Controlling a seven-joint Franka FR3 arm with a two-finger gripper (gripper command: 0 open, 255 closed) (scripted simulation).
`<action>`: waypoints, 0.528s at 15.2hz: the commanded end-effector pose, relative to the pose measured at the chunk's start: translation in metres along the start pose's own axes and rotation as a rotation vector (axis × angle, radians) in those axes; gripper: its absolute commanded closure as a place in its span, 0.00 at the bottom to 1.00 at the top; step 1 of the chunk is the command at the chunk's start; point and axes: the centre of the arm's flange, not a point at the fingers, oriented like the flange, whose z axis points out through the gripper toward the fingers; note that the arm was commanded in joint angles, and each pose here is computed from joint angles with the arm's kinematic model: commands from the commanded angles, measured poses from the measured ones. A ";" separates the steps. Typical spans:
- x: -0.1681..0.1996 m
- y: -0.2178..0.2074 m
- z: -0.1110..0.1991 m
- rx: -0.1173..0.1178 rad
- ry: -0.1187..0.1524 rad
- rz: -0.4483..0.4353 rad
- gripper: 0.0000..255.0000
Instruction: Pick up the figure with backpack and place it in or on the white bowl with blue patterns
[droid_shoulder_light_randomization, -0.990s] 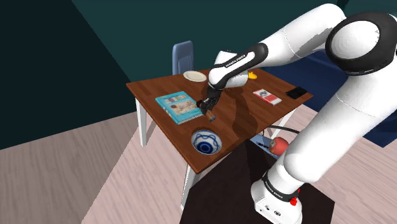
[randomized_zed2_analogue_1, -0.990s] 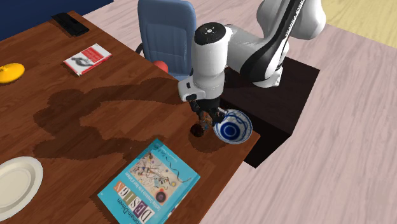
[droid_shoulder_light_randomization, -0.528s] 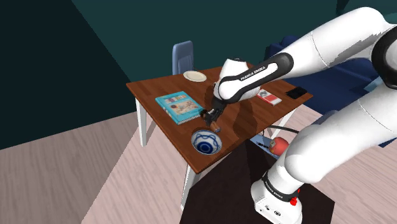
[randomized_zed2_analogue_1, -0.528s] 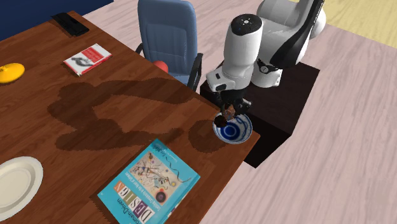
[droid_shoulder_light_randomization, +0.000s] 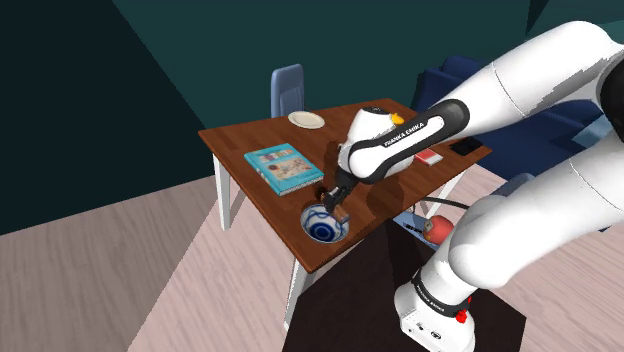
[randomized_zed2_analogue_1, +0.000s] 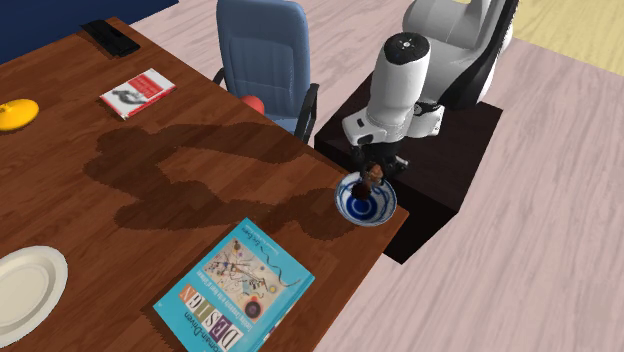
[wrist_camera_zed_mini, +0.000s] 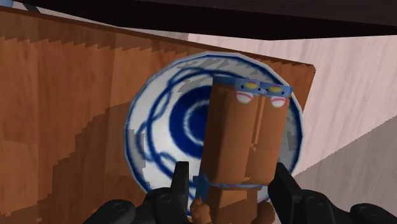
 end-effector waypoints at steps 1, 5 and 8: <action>0.000 0.001 0.011 0.000 0.001 0.000 1.00; -0.001 0.003 0.032 0.000 0.001 0.000 1.00; -0.002 0.003 0.044 0.000 0.001 0.000 1.00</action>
